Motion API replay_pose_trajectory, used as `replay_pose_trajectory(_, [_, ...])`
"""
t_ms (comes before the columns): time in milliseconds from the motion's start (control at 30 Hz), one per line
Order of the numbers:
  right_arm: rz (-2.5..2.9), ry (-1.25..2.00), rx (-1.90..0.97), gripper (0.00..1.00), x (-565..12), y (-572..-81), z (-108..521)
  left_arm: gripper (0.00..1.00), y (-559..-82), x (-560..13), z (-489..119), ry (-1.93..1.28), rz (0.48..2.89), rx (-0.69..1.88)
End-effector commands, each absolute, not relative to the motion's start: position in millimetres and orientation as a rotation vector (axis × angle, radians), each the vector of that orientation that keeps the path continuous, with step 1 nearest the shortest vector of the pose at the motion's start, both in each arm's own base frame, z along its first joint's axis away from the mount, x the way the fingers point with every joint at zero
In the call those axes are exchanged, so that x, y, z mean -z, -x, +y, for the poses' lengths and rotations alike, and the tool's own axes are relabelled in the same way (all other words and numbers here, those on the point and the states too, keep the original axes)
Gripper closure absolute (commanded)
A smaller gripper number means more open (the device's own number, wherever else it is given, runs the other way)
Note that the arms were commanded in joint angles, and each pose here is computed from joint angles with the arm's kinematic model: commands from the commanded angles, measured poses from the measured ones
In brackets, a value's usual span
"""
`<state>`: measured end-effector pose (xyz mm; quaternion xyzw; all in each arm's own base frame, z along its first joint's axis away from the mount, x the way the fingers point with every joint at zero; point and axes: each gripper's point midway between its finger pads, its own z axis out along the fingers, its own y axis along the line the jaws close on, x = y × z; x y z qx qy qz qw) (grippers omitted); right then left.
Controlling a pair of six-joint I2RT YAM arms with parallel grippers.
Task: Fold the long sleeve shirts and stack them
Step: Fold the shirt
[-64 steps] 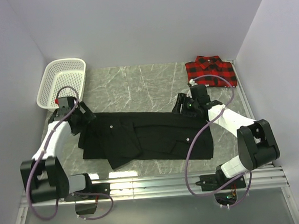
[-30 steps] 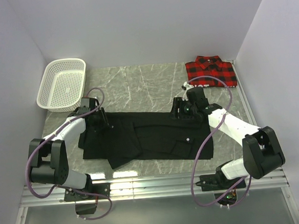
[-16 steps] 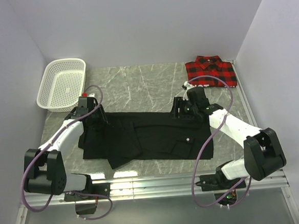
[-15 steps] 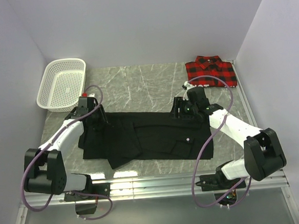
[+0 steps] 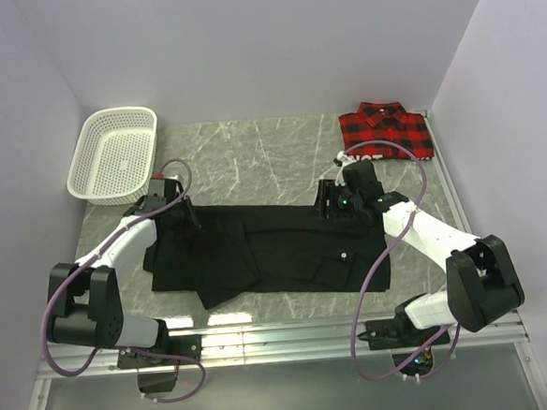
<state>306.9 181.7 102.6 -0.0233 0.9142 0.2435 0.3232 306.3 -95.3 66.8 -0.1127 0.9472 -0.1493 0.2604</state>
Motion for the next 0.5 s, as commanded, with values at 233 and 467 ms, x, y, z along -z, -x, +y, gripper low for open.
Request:
replay_pose_trajectory(233, [2.303,0.086,-0.651,0.34,-135.7,-308.9,183.4,0.99,-335.2,-165.2,-121.1,0.182,2.299,0.531])
replay_pose_trajectory(467, [2.237,0.082,-0.611,0.34,-160.1,-309.4,175.2,0.99,-333.2,-284.3,-149.4,0.100,1.983,0.732])
